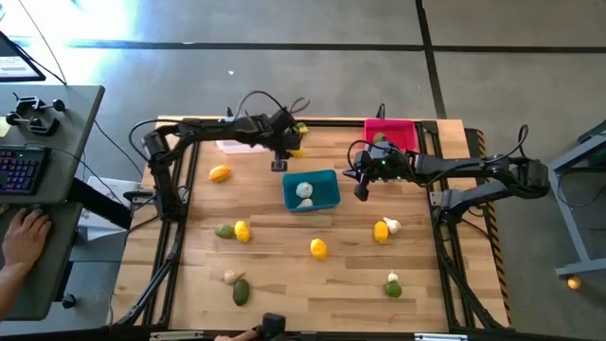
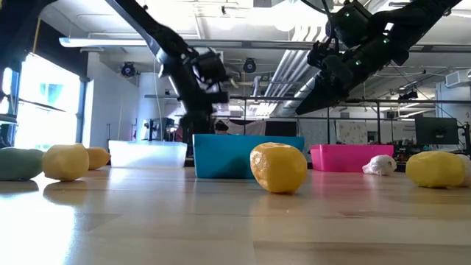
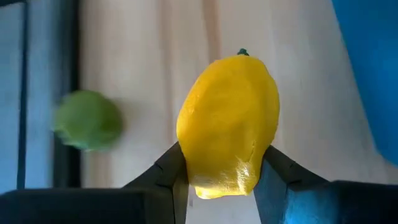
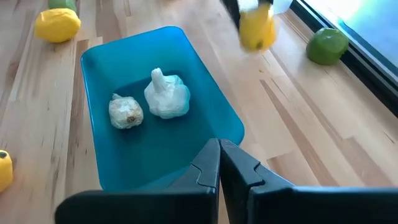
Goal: Sort produce into baskets
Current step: Put the lemon into the transparent bin
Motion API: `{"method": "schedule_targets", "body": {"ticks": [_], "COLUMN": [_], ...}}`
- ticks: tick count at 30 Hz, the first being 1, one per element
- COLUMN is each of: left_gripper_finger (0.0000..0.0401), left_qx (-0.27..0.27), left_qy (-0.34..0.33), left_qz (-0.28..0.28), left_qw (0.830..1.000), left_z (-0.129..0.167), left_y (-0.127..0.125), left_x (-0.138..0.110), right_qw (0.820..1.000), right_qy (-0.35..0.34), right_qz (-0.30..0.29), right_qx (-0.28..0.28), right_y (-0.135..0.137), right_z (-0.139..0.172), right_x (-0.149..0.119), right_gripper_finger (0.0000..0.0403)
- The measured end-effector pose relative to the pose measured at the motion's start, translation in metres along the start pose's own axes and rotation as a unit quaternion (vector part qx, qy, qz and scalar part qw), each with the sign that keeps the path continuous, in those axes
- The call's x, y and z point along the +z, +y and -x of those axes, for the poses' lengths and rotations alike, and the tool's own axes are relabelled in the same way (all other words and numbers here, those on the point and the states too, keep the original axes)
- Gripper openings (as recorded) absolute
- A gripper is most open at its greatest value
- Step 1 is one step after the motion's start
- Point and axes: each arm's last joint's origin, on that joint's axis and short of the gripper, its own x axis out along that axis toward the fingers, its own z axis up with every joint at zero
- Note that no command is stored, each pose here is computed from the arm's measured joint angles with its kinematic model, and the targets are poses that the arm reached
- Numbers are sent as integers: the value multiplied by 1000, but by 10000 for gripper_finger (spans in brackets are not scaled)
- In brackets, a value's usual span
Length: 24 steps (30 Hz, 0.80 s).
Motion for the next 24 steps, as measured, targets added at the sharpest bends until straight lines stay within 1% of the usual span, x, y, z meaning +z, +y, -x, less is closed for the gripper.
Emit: {"method": "schedule_targets", "body": {"ticks": [4,7,10,12,15,19,22,24], "left_gripper_finger": [108,108,108,108,108,108,108,108], "left_qx": [26,44,71,81,91,102,105,107], "left_qy": [-32,-42,-43,-39,-14,14,35,43], "left_qz": [63,114,166,208,293,384,424,434], "left_qw": [997,992,983,974,952,918,899,894], "left_z": [38,69,93,104,110,106,95,87], "left_y": [8,10,12,13,18,23,28,31], "left_x": [4,3,-6,-20,-49,-81,-98,-104], "right_qw": [1000,1000,1000,1000,1000,1000,1000,1000], "right_qy": [0,0,-4,-8,-8,-8,-10,-13], "right_qz": [-4,-1,12,19,24,24,24,24], "right_qx": [0,0,0,-1,-1,-1,-1,-1], "right_y": [0,0,0,0,0,0,0,0], "right_z": [0,0,0,0,0,0,0,0], "right_x": [0,0,1,1,1,2,2,2], "right_gripper_finger": [0,0,0,0,0,0,0,0]}}
